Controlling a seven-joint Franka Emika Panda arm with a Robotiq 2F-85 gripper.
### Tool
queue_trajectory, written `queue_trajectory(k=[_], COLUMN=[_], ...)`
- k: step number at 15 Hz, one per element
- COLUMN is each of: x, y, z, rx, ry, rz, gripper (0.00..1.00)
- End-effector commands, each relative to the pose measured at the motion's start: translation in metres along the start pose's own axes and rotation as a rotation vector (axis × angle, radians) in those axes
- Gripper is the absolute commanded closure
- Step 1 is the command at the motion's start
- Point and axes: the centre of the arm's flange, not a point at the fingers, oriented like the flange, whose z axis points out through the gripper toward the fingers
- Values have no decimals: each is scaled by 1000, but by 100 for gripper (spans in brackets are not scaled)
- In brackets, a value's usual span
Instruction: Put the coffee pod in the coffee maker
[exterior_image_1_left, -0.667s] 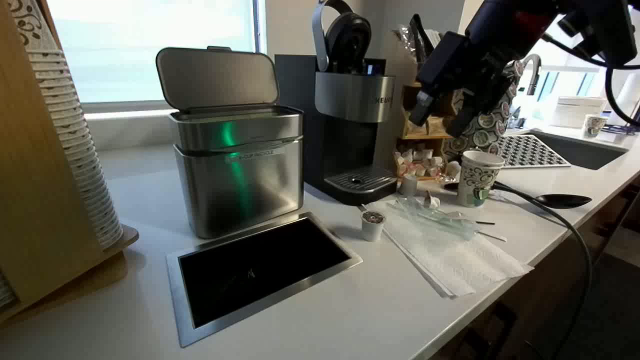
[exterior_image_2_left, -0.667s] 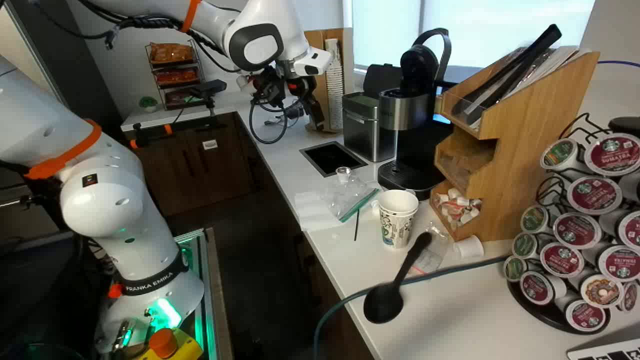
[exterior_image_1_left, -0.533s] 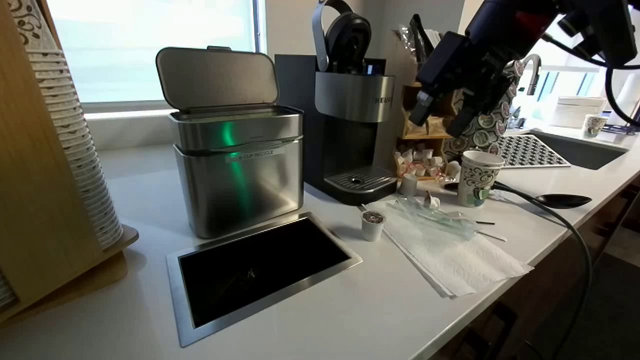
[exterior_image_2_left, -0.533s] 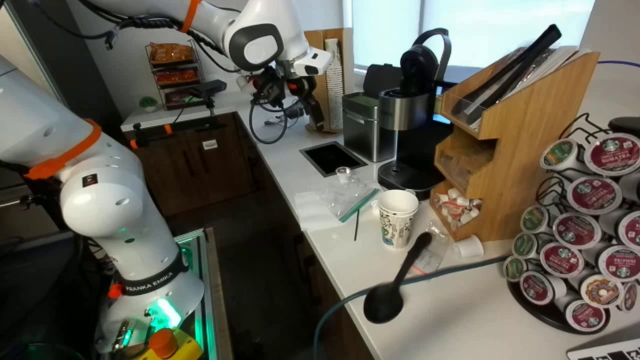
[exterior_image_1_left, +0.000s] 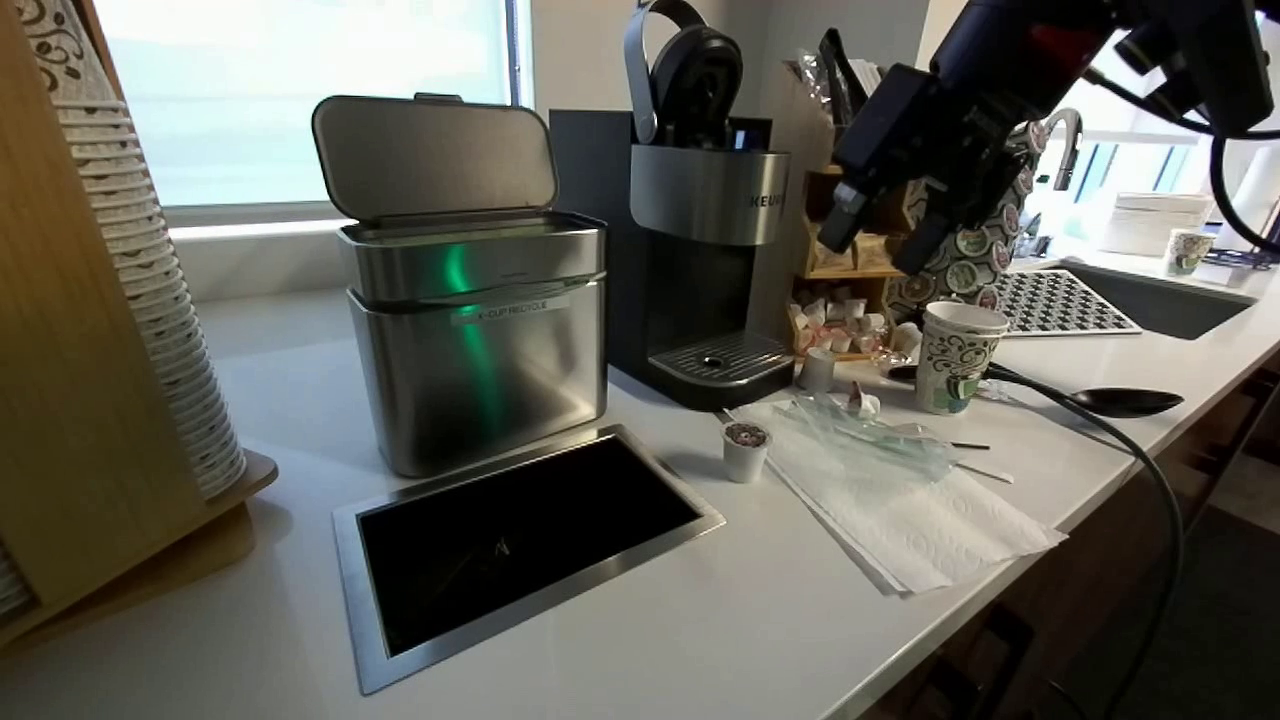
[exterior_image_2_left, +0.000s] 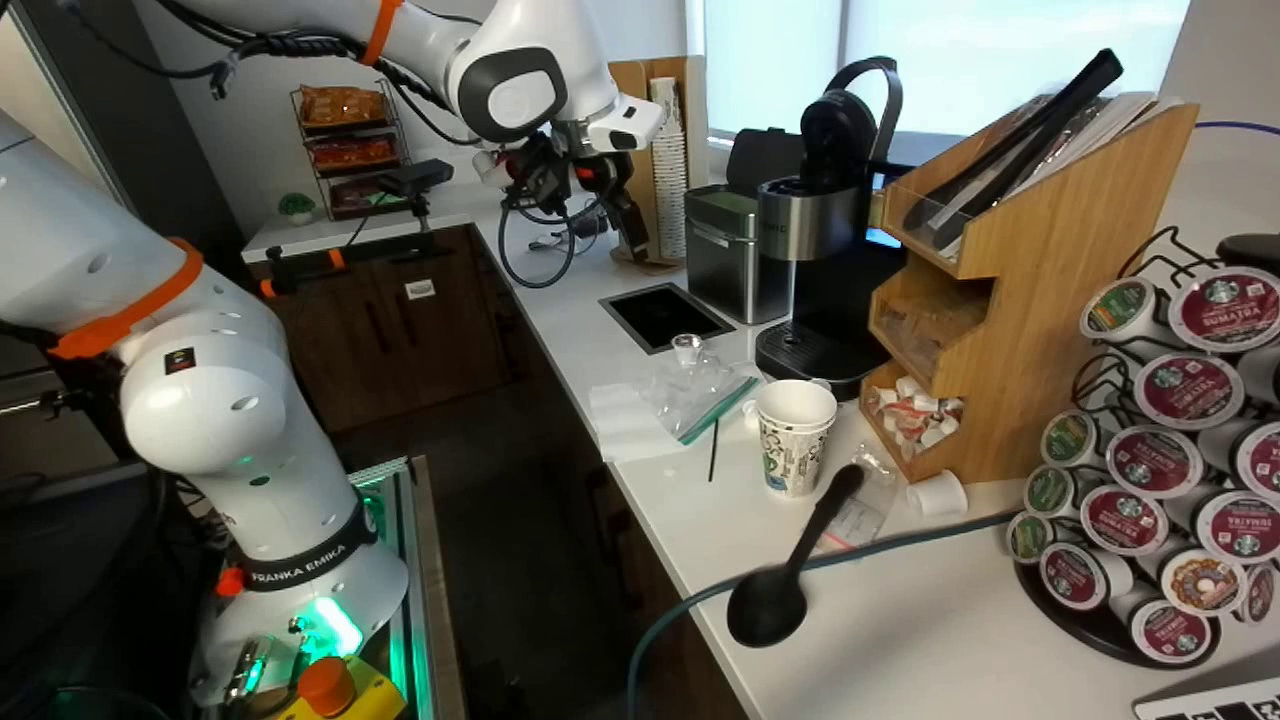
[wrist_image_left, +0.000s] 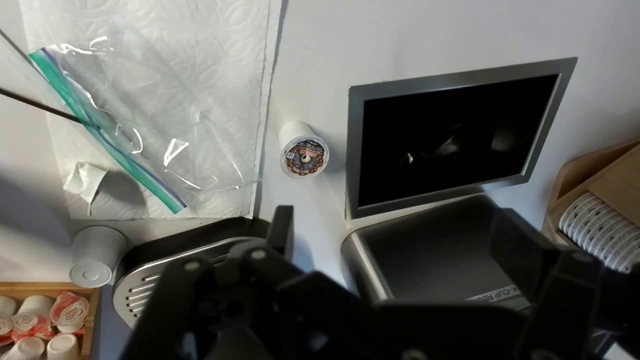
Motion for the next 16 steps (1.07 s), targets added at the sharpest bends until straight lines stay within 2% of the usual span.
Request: queue_trajectory(k=[1,3,7,9,14,15,16], x=[0,17,61,80,82,67,69], y=[0,6,20,19,17,21,22], z=[0,7,28,44,92,77,84], rx=[0,-8,18,39,1,2,0], ry=[0,-29,-32,-120,-383,-301,-317], rz=[0,-18,-20,2,54,20,23], gripper=[0,0,0,0,0,0,0])
